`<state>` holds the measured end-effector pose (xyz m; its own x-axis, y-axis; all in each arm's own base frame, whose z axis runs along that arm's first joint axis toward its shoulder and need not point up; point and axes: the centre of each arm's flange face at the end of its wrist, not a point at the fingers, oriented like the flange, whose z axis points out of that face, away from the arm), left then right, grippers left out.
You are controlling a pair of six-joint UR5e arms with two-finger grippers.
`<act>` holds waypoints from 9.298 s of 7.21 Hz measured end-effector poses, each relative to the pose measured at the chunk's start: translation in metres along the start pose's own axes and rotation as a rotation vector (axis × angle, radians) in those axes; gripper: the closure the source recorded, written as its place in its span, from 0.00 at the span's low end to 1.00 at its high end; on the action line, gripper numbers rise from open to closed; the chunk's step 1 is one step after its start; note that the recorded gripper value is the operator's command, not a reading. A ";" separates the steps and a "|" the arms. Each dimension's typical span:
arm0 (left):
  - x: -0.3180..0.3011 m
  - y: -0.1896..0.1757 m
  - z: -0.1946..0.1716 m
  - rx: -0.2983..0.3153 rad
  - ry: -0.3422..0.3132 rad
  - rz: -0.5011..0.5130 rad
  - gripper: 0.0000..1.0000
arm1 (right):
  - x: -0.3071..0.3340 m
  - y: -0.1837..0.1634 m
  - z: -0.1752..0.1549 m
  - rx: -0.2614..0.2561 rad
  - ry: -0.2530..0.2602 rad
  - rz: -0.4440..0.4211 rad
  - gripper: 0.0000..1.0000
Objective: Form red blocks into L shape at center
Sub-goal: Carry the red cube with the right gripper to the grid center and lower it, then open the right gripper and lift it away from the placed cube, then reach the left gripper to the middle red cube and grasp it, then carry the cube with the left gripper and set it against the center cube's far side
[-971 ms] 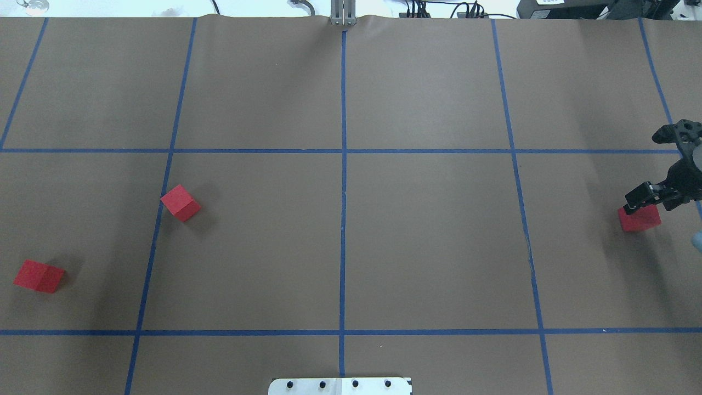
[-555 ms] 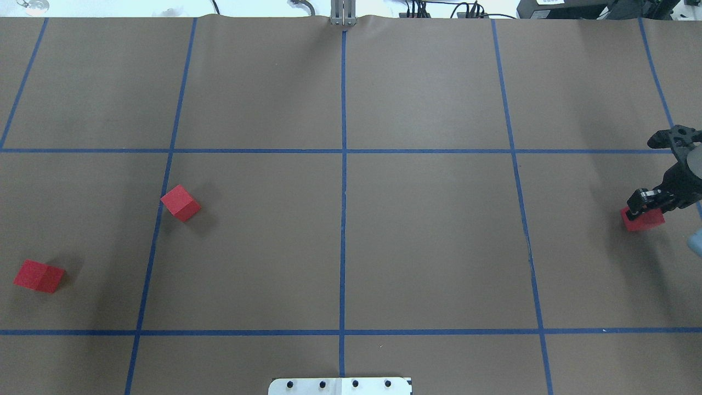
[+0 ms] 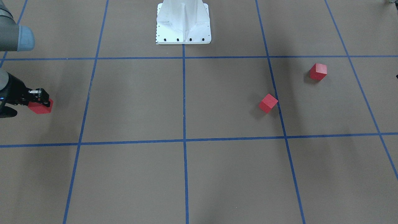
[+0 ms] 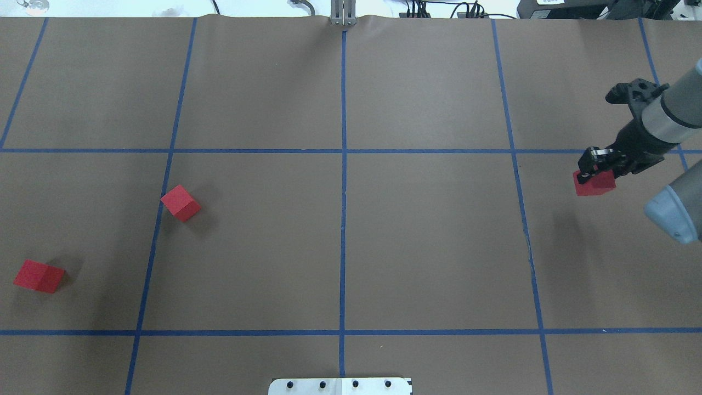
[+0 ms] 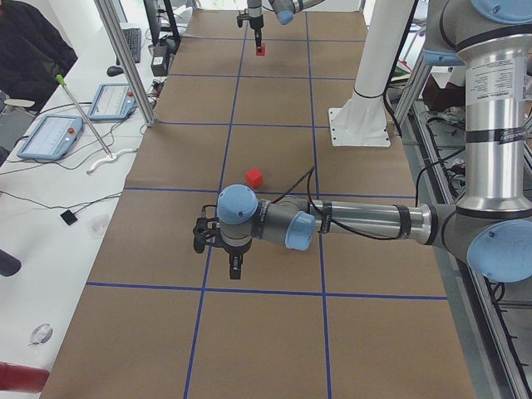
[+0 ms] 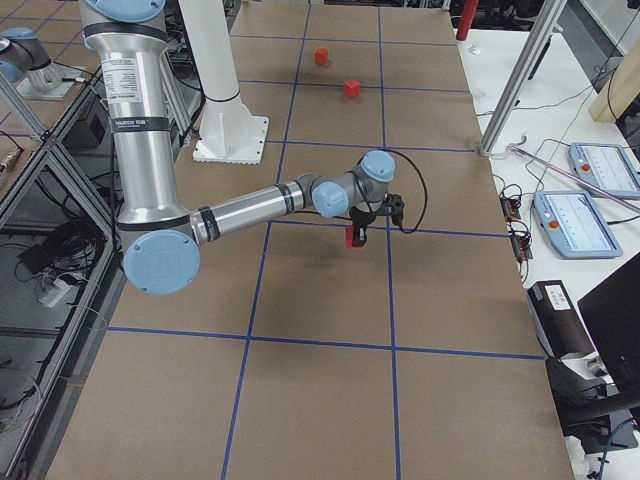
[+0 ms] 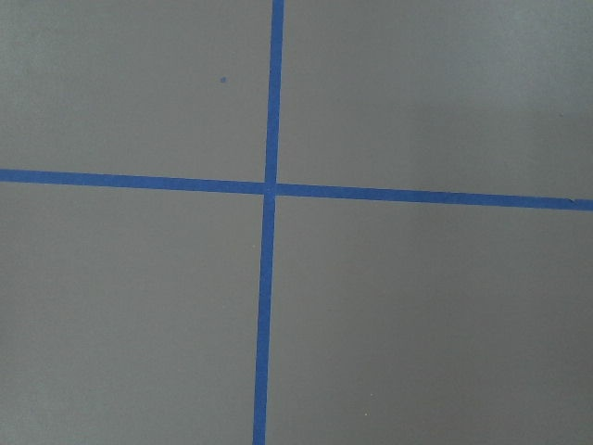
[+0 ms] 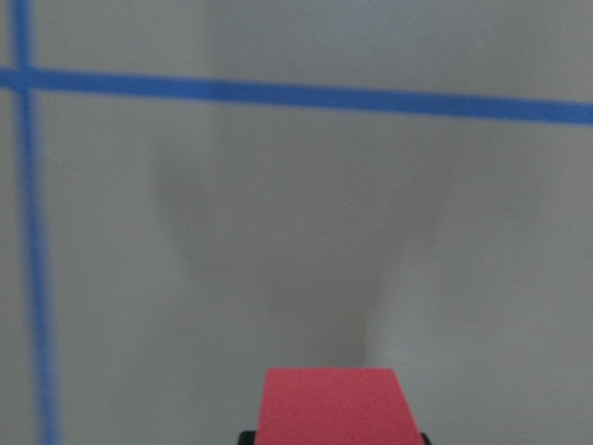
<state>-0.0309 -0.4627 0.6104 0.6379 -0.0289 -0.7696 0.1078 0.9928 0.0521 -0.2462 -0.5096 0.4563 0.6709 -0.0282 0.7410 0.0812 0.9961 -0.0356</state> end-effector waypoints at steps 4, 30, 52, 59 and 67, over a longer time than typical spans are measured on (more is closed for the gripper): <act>0.000 0.000 0.000 0.001 0.001 0.002 0.00 | -0.280 -0.011 0.019 0.033 -0.040 0.074 1.00; 0.032 -0.007 -0.005 0.023 0.025 0.072 0.00 | -0.407 -0.020 0.046 0.153 -0.041 0.118 0.00; 0.439 0.021 0.214 -0.096 -0.117 -0.639 1.00 | -0.035 -0.052 -0.033 0.141 0.026 0.041 0.00; 0.687 -0.078 0.183 -0.177 -0.142 0.115 1.00 | -0.037 -0.053 -0.033 0.143 0.027 0.039 0.00; 0.774 -0.073 0.230 -0.176 -0.100 0.091 1.00 | -0.039 -0.053 -0.035 0.147 0.025 0.038 0.00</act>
<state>0.6300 -0.5846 0.1576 0.7124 0.0588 -0.6993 -0.0824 0.9966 -0.0001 -0.2509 -0.5640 0.4060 0.6898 0.0100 0.7239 -0.0524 0.9980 0.0362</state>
